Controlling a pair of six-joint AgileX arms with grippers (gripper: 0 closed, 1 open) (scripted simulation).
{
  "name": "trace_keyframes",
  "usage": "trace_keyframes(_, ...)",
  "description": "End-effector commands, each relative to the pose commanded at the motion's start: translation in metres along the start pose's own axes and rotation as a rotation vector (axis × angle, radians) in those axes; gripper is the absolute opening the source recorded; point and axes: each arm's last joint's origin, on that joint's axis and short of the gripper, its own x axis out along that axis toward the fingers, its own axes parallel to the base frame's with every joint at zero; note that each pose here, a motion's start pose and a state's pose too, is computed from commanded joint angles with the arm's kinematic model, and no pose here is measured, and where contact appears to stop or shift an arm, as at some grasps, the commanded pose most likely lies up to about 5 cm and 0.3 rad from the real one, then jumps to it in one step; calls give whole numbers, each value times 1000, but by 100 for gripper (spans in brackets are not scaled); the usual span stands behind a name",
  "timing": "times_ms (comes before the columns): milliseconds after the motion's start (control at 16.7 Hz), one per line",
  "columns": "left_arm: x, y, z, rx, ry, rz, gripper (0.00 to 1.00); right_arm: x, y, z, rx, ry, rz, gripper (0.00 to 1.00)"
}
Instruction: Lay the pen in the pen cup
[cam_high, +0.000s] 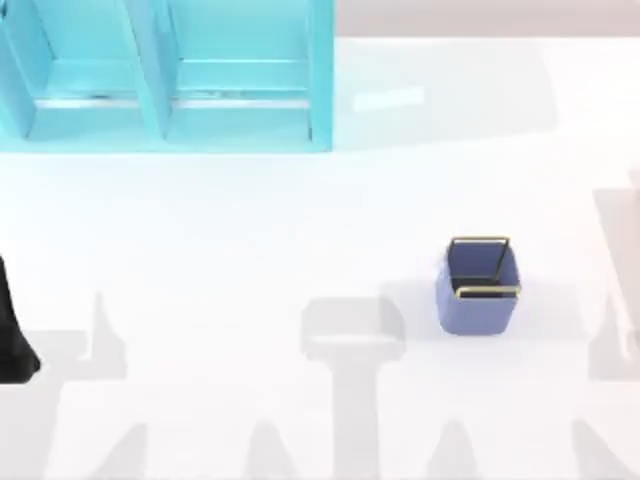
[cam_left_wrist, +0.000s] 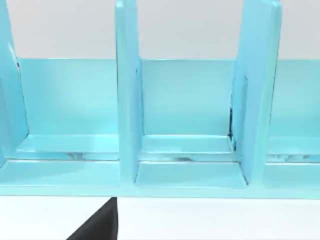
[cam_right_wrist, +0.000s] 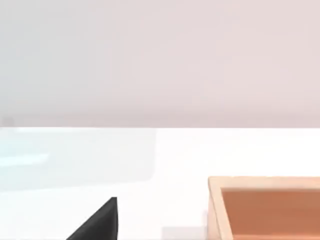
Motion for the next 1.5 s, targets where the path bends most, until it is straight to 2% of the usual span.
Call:
trace_keyframes(300,2,3,2,-33,58,3,100,0,0,0,0,0,0,100)
trace_keyframes(600,19,16,16,-205,285,24,100,0,0,0,0,0,0,100)
trace_keyframes(840,52,42,30,-445,486,70,100,0,0,0,0,0,0,100)
trace_keyframes(1020,83,72,30,-662,620,116,100,0,0,0,0,0,0,100)
trace_keyframes(1260,113,118,11,-960,752,185,100,0,0,0,0,0,0,100)
trace_keyframes(1500,125,155,-20,-1224,855,260,100,0,0,0,0,0,0,100)
